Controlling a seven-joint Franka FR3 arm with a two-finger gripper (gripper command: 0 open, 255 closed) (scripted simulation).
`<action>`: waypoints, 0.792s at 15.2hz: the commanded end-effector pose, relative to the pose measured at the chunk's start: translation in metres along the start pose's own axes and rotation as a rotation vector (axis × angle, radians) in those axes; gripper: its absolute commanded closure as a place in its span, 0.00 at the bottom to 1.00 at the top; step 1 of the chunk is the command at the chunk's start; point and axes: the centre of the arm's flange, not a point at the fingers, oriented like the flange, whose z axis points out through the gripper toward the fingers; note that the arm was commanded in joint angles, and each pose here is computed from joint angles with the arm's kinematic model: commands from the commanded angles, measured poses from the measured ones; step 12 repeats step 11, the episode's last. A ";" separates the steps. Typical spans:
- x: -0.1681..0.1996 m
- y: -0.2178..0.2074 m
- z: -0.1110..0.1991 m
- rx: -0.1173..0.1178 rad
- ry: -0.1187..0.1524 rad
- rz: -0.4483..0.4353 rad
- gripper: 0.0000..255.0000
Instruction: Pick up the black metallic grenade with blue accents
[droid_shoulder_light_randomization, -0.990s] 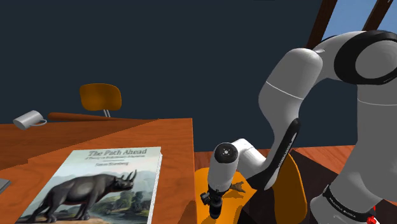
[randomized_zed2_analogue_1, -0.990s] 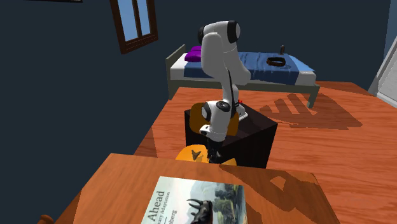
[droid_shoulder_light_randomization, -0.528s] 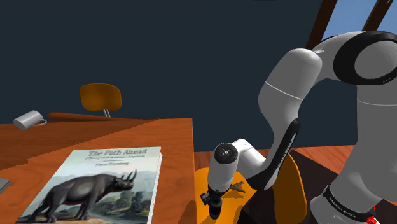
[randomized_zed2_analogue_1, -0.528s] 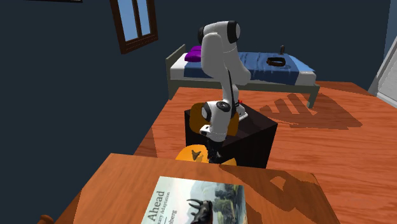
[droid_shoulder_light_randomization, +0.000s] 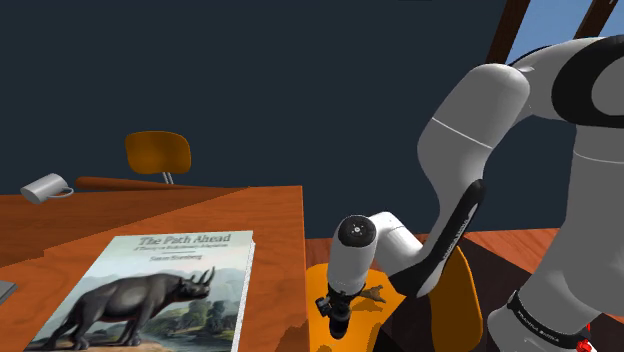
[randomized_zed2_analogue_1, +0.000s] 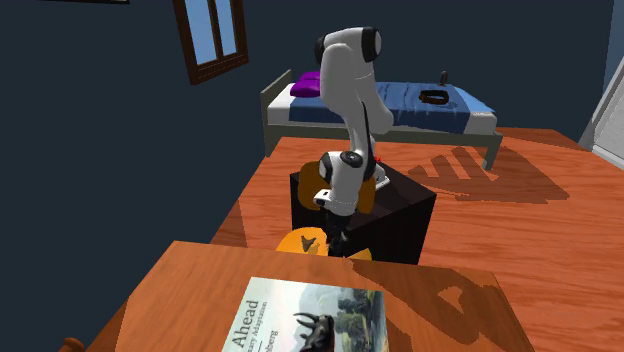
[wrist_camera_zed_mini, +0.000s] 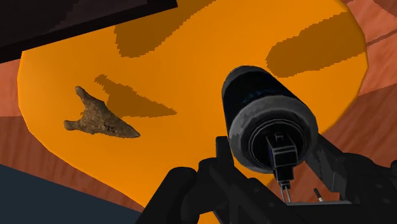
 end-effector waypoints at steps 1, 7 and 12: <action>0.001 0.000 -0.011 0.000 0.000 0.000 1.00; 0.005 0.001 -0.042 0.000 0.000 0.000 1.00; 0.006 0.001 -0.053 0.000 0.000 0.000 1.00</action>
